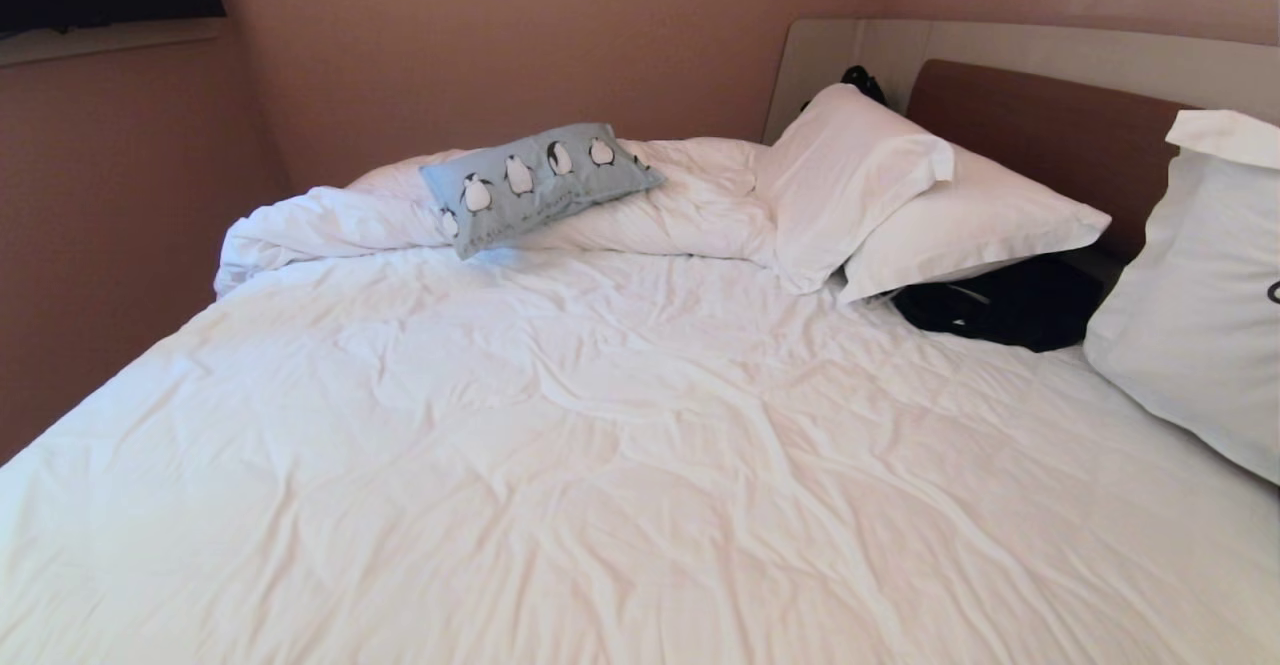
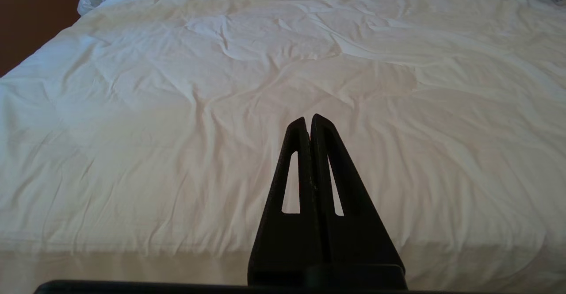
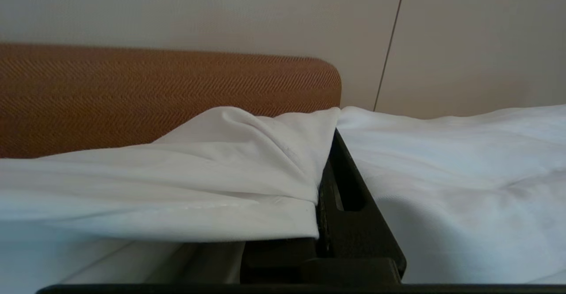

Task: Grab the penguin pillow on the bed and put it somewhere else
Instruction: Place the pillow at the bedside

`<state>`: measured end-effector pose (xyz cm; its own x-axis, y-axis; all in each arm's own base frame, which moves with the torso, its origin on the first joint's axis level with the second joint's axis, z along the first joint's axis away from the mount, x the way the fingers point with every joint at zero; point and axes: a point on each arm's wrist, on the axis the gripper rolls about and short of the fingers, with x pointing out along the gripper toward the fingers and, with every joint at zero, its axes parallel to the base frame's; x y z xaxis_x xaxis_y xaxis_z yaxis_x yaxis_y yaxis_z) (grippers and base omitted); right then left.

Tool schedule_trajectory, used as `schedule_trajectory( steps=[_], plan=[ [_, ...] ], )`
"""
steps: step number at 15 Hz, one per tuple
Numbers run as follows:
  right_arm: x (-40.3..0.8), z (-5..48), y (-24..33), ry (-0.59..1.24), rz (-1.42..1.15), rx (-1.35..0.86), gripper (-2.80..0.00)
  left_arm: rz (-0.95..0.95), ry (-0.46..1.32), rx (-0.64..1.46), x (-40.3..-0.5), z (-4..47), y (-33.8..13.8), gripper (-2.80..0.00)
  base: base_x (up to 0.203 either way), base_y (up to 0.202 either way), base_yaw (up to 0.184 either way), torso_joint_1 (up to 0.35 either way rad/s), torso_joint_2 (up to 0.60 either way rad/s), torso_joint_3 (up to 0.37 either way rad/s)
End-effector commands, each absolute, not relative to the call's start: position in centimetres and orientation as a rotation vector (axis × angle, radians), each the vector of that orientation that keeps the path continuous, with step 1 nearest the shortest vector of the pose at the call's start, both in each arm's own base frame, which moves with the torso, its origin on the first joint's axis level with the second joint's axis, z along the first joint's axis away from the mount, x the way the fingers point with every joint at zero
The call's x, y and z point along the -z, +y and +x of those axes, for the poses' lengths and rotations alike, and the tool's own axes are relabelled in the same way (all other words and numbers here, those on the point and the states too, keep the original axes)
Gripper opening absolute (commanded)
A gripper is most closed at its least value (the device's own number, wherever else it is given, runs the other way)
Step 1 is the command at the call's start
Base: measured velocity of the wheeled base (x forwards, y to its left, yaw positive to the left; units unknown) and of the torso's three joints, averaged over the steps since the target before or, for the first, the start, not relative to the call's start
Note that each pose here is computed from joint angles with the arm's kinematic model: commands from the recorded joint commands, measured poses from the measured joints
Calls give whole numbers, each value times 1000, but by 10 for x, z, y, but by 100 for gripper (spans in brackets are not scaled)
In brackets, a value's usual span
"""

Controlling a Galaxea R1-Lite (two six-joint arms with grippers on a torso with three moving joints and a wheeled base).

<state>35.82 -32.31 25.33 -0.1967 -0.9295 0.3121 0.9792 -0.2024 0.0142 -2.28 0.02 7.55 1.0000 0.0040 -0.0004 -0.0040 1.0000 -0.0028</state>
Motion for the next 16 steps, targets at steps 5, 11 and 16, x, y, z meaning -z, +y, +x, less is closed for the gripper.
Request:
schedule_trajectory(
  steps=[5,11,16],
  plan=[
    [-215,399,-303,-168,-286,1662,-280,-3,0,-5,-75,-23,0,-280,0,0,0,0,0,0],
    [-229,405,-283,-237,-265,1631,-280,-3,0,-5,-75,-23,0,-280,0,0,0,0,0,0],
    [-266,391,-271,-316,-244,1632,-280,-3,0,-5,-75,-23,0,-280,0,0,0,0,0,0]
  ],
)
